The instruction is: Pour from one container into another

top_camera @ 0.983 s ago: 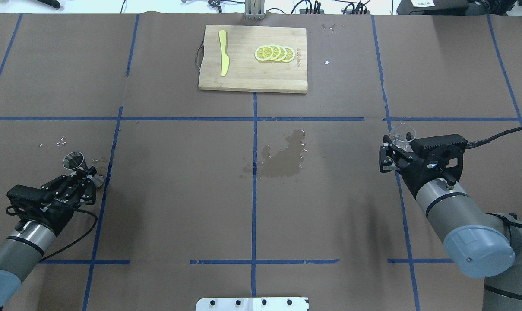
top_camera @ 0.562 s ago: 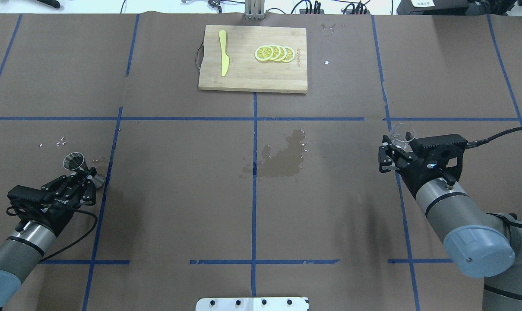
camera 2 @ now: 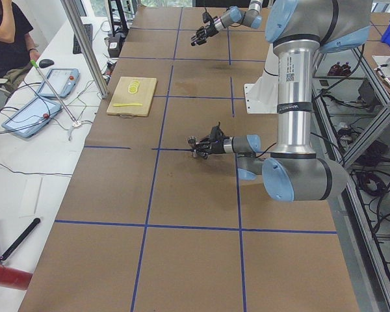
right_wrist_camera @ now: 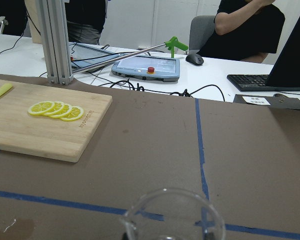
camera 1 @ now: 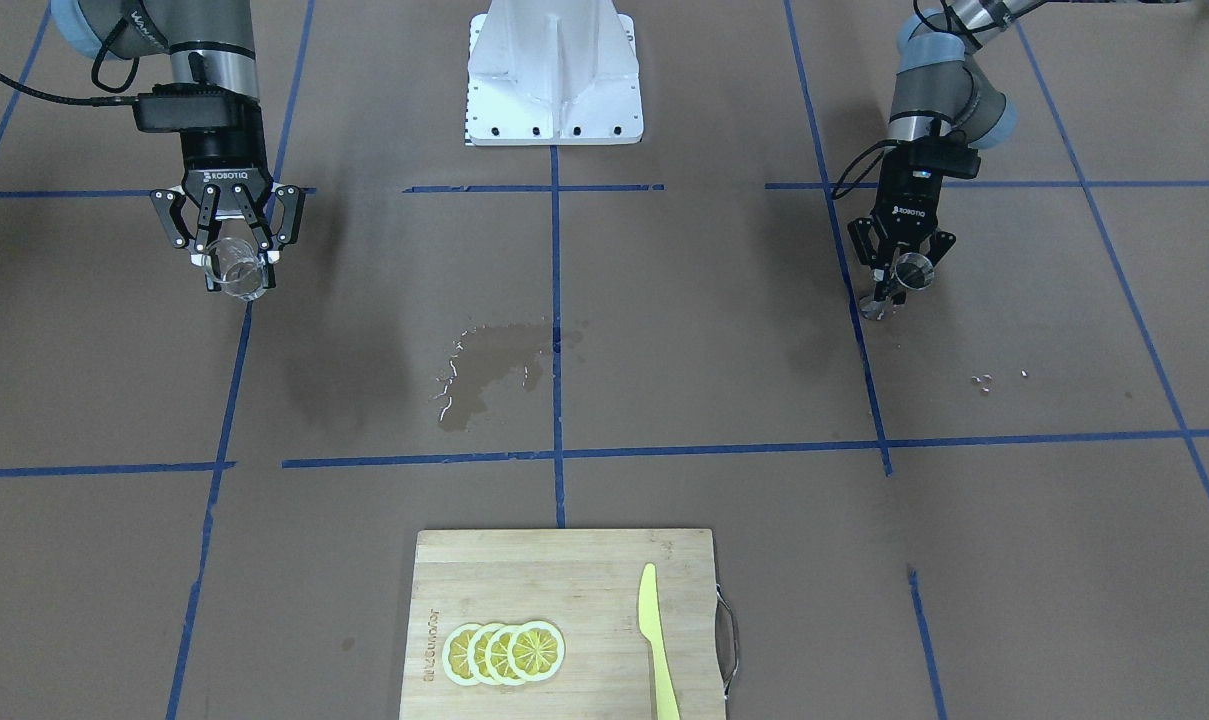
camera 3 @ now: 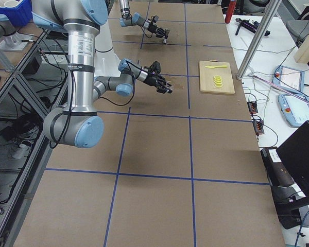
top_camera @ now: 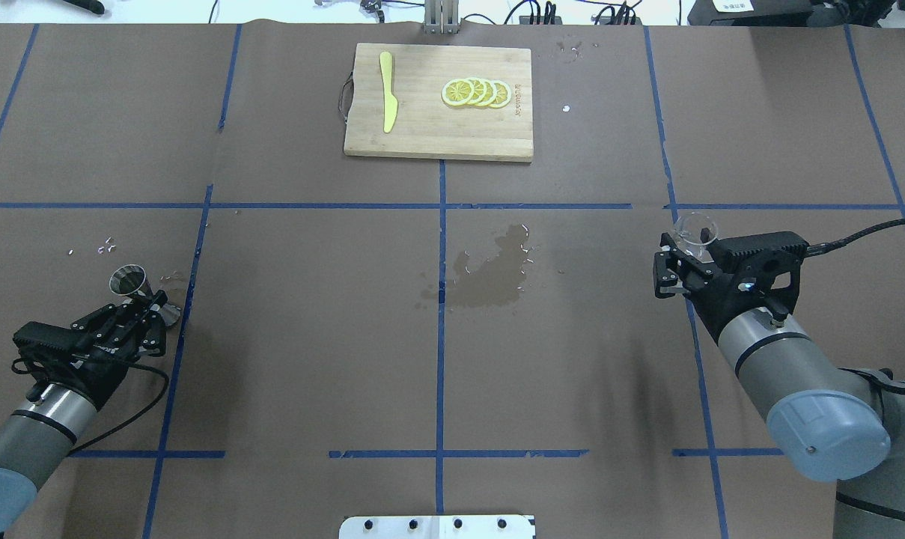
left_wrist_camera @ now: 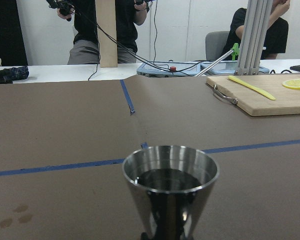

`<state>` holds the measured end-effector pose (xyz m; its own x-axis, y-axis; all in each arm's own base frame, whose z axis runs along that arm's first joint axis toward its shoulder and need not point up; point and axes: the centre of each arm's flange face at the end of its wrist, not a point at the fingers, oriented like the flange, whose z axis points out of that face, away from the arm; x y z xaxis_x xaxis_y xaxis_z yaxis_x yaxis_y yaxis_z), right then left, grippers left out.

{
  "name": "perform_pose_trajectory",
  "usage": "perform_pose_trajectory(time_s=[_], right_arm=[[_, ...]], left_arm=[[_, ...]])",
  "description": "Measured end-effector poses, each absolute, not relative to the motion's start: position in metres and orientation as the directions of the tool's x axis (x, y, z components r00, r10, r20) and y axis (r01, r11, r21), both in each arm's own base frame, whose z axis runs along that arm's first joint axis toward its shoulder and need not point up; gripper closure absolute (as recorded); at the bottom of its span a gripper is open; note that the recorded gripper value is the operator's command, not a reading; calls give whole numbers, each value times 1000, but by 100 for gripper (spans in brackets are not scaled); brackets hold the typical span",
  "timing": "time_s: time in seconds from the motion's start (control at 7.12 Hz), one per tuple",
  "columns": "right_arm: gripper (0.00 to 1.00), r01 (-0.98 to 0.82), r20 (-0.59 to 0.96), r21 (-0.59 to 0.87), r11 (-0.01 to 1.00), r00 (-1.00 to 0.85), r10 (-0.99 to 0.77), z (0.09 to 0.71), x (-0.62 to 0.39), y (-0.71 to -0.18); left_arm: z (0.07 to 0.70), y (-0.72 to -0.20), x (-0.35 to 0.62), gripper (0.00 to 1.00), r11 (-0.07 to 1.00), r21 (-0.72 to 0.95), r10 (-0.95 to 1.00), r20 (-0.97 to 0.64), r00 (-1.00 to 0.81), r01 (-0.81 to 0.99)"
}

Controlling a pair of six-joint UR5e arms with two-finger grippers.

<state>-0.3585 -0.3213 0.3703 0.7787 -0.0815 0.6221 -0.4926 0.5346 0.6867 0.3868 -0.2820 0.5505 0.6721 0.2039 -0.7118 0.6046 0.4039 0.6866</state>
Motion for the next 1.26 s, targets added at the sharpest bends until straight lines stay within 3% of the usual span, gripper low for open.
perform_pose_trajectory(time_s=[0.28,0.42,0.56,1.26], right_arm=[[100,-495,625,686,534,777,-82,369,-359,-322],[100,-496,626,685,534,776,-82,368,-359,-322],[100,-498,628,684,533,774,-83,367,-360,-322],[100,-504,635,681,532,768,-85,363,-361,-322]], left_arm=[[551,-282,387,50,402,695,209,-703,680,596],[550,-282,387,36,401,697,210,-701,681,594],[550,-282,387,0,400,698,211,-701,681,594],[557,-271,371,0,498,697,283,-693,663,516]])
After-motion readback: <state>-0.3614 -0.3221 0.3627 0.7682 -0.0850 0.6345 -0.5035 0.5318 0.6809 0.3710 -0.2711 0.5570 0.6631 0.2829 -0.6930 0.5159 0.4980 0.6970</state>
